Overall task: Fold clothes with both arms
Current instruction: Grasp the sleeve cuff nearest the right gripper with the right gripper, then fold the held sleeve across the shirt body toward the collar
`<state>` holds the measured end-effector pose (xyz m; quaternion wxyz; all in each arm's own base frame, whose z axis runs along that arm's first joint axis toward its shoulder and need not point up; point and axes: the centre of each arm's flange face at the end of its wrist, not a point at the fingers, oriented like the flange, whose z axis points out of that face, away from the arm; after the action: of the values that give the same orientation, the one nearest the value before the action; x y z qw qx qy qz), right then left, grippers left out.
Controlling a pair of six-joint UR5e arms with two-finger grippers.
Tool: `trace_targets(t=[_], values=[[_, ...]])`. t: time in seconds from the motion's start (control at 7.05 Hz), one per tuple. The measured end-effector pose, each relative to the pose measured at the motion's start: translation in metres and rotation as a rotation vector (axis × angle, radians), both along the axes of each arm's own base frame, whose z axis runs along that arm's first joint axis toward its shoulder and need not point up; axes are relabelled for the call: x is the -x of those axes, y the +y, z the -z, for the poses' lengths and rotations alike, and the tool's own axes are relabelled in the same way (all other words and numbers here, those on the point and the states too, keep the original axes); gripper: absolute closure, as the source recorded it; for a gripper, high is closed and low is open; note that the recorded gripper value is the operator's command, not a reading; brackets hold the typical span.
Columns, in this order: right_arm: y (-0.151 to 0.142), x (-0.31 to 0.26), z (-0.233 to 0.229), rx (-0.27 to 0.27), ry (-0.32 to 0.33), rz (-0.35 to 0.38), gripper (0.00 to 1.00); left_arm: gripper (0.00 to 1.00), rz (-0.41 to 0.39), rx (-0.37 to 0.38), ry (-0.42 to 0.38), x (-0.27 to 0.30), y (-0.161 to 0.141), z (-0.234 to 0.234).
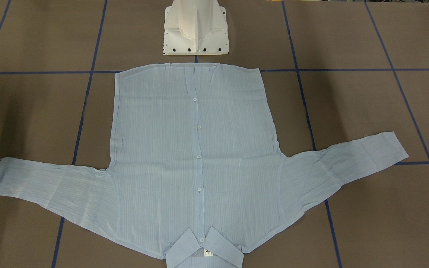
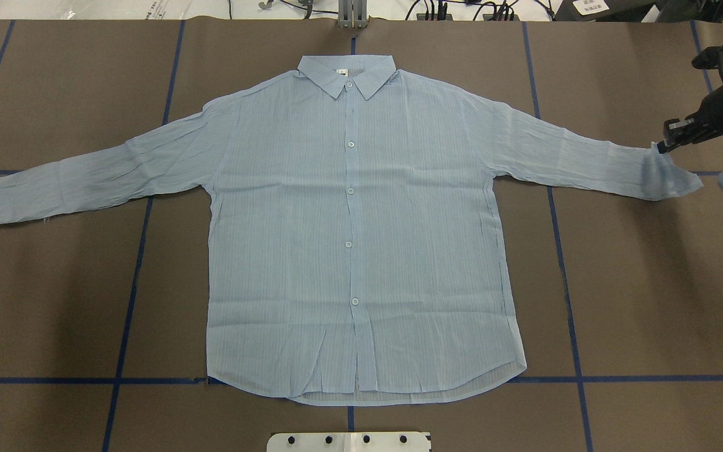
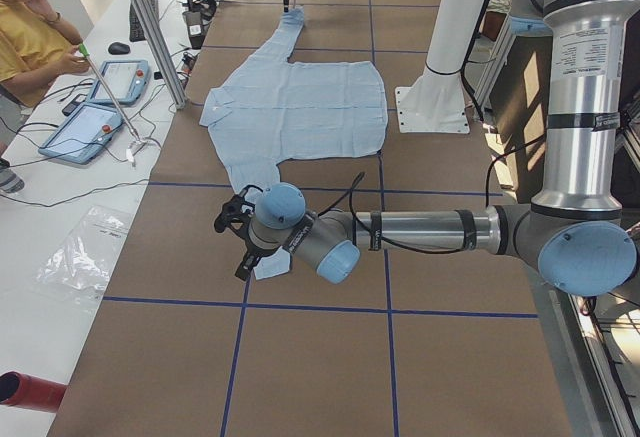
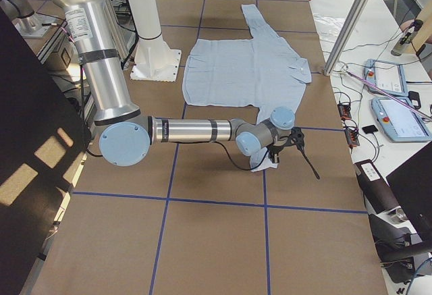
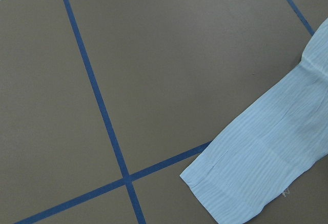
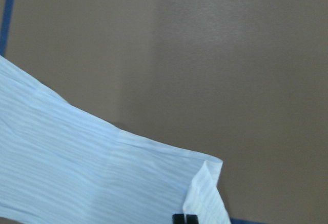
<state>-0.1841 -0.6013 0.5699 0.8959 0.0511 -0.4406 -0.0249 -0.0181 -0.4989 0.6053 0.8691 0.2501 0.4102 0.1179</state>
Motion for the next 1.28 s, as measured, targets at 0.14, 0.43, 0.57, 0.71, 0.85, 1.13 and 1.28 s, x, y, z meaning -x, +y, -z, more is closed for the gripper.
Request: trace_targets(t=[0.14, 0.43, 0.57, 0.71, 0.85, 1.13, 1.28], values=[[0.007, 0.049, 0.053, 0.040, -0.055, -0.012, 1.00, 0.00, 0.000, -0.016, 0.001, 0.000, -0.001, 0.002], [0.013, 0.169, 0.179, 0.106, -0.138, -0.071, 1.00, 0.00, 0.000, -0.026, 0.002, 0.000, -0.003, 0.004], [0.020, 0.227, 0.243, 0.123, -0.170, -0.123, 1.00, 0.00, 0.010, -0.006, 0.009, -0.001, -0.003, 0.002], [0.026, 0.278, 0.306, 0.142, -0.204, -0.191, 1.00, 0.00, 0.031, 0.026, 0.023, -0.001, -0.003, 0.000], [0.025, 0.327, 0.368, 0.167, -0.239, -0.248, 1.00, 0.00, 0.045, 0.046, 0.032, 0.000, -0.003, 0.000], [0.022, 0.407, 0.468, 0.193, -0.265, -0.313, 1.00, 0.00, 0.056, 0.060, 0.038, -0.001, -0.003, 0.000], [0.026, 0.425, 0.487, 0.197, -0.266, -0.333, 1.00, 0.00, 0.057, 0.062, 0.039, -0.001, -0.004, 0.001]])
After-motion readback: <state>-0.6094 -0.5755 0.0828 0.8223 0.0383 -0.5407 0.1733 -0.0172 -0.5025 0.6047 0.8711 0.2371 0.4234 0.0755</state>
